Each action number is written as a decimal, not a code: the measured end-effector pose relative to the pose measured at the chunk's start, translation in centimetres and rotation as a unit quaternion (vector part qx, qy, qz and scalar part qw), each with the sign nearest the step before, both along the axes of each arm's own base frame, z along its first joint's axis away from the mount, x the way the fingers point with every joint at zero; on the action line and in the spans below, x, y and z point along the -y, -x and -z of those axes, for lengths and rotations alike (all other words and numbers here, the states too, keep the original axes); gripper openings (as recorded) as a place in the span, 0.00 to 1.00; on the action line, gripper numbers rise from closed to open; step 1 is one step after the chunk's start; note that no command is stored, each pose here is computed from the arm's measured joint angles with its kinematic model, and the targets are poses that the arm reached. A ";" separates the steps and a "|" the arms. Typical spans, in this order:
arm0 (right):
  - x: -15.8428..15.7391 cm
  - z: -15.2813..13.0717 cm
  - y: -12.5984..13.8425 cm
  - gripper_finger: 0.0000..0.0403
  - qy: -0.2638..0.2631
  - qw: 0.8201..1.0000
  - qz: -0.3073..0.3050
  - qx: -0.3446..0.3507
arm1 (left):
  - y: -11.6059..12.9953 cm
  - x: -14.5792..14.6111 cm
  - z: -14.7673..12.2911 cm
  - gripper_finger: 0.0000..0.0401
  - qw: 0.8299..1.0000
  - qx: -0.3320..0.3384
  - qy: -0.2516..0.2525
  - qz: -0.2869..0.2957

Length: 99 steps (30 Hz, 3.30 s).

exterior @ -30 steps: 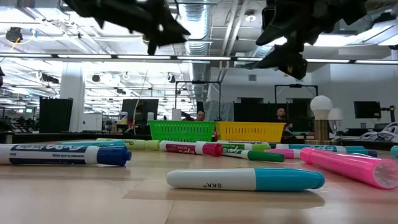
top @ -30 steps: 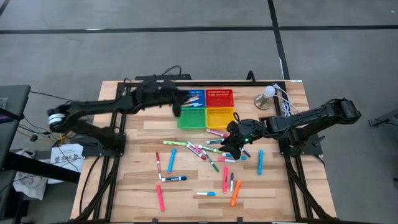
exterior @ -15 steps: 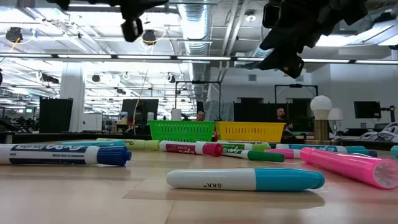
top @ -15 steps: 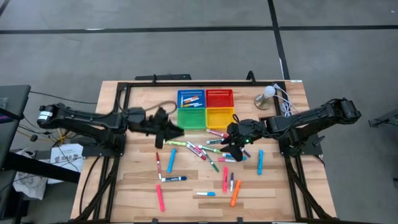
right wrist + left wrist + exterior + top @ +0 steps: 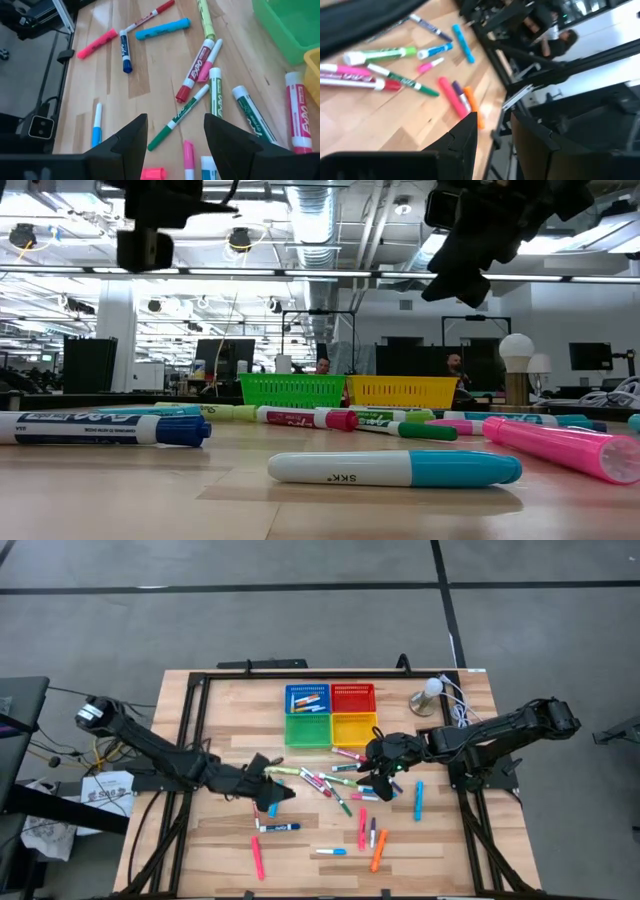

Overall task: Pick & Place Markers
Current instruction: Put the top small pink marker into the blue bin

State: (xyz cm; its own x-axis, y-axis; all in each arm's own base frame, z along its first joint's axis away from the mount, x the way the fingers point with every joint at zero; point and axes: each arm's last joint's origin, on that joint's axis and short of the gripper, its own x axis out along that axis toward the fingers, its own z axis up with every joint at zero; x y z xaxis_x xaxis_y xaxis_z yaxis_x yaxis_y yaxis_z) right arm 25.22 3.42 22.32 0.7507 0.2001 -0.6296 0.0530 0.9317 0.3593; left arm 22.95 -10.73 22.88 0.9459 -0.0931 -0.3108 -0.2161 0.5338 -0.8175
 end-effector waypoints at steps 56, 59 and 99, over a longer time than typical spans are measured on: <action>-1.6 0.8 1.1 0.45 0.005 0.998 -0.027 -0.060 | -9.7 -9.8 7.5 0.29 0.867 -0.145 -0.413 0.239; -1.6 0.8 1.1 0.45 0.005 0.998 -0.027 -0.060 | -9.7 -10.0 7.5 0.29 0.855 -0.155 -0.438 0.232; -1.5 0.7 0.8 0.45 0.003 0.999 -0.024 -0.046 | -10.1 -7.7 11.7 0.29 0.810 -0.225 -0.477 0.258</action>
